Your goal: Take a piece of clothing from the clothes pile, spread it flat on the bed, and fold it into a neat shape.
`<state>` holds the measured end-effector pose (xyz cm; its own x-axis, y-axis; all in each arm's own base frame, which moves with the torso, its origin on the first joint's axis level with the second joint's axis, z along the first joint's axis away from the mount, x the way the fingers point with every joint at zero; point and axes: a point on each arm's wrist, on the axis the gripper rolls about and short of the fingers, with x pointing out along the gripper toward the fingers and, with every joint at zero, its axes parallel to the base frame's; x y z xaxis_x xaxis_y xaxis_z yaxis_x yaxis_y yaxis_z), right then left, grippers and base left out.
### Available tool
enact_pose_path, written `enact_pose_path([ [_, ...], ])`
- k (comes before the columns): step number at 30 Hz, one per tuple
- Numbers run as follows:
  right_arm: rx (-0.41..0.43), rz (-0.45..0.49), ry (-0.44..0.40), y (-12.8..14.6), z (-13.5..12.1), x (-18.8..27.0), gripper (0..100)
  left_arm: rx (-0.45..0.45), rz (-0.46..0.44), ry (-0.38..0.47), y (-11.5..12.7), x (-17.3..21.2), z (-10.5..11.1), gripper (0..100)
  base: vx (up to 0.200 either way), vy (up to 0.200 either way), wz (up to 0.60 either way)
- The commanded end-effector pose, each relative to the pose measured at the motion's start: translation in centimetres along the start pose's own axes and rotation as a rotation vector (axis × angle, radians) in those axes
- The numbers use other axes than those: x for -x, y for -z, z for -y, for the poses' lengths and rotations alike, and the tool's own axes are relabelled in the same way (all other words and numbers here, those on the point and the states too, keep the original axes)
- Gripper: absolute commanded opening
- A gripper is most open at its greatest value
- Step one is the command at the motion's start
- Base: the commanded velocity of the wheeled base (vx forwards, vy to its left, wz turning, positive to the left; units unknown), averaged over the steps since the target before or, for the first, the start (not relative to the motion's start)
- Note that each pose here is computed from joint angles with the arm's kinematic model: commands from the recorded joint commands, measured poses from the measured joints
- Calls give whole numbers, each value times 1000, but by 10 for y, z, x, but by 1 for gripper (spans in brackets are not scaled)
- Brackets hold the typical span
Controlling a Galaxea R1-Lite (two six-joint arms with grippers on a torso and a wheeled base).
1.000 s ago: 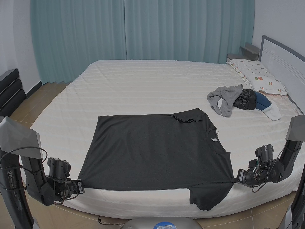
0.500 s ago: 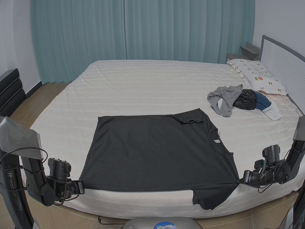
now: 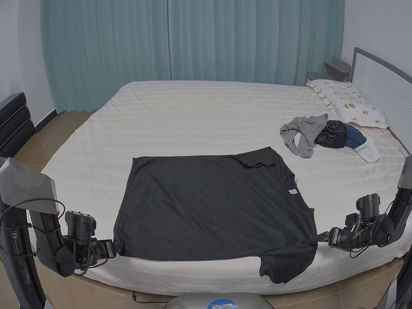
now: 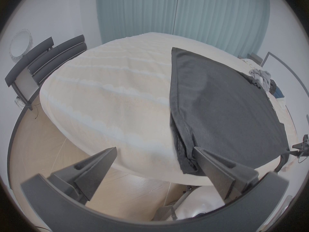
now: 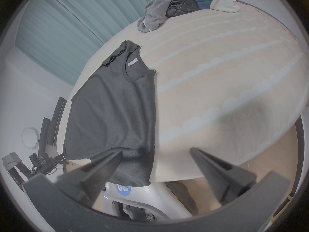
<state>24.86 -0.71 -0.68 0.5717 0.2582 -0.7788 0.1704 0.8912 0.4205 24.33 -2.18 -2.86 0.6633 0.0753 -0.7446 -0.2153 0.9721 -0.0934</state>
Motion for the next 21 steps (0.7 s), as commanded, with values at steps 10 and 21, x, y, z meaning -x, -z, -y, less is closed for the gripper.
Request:
enact_pose_path([
  [10, -96, 128, -131, -23, -15, 30, 100, 136, 189, 70, -36, 15, 7, 100, 0, 0, 0],
  [21, -93, 113, -132, -21, -16, 27, 100, 182, 213, 76, -42, 11, 9, 100, 0, 0, 0],
])
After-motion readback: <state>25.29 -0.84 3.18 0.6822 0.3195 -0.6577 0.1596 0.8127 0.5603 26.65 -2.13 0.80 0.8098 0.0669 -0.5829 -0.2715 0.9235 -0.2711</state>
